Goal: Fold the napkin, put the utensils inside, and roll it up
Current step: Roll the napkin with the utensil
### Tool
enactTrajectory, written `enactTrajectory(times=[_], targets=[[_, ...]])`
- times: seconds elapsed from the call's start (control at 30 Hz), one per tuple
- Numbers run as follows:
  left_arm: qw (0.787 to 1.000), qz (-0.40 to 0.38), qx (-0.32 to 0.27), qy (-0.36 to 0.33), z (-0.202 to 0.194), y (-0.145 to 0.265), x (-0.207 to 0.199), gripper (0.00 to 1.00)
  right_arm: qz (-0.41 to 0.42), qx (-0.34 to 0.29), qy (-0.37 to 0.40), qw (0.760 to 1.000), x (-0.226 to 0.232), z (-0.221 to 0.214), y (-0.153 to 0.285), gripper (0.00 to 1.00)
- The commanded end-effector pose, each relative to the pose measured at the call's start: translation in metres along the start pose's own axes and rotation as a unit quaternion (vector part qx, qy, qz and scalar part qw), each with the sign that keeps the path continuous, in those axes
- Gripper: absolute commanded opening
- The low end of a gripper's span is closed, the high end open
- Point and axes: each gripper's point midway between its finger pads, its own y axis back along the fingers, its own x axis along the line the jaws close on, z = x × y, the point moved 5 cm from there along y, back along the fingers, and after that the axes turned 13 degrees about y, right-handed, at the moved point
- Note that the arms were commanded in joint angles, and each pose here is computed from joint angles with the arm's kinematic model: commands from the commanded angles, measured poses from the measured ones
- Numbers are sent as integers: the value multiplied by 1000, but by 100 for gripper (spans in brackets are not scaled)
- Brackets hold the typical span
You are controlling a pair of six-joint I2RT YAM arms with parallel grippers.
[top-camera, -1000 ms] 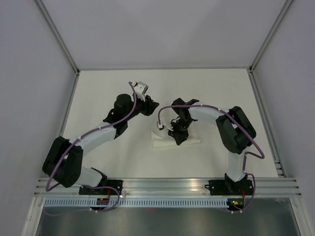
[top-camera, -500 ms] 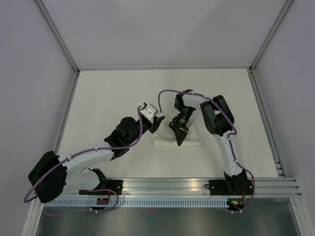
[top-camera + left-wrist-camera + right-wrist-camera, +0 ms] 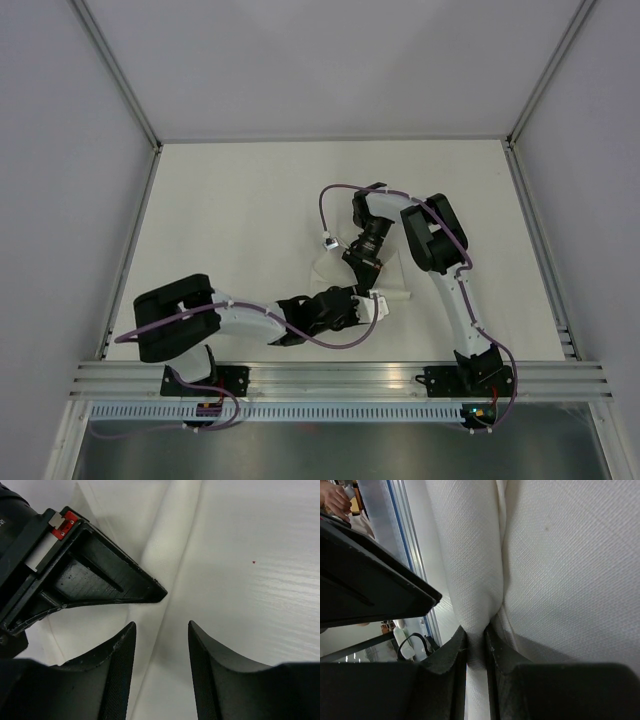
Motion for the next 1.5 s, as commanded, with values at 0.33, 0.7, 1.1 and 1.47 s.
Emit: enactTrajectory(times=[0.33, 0.7, 1.1, 1.47], targets=[[998, 48, 19, -45, -7, -33, 15, 60, -70, 74, 51, 993, -59, -25, -5, 12], [995, -11, 104, -4, -38, -50, 7, 5, -70, 55, 54, 995, -57, -21, -4, 14], [989, -53, 101, 93, -54, -48, 12, 2, -198, -148, 136, 959, -4, 14, 80, 48], [958, -147, 112, 218, -65, -47, 18, 2, -380, -197, 217, 878, 33, -26, 114, 51]])
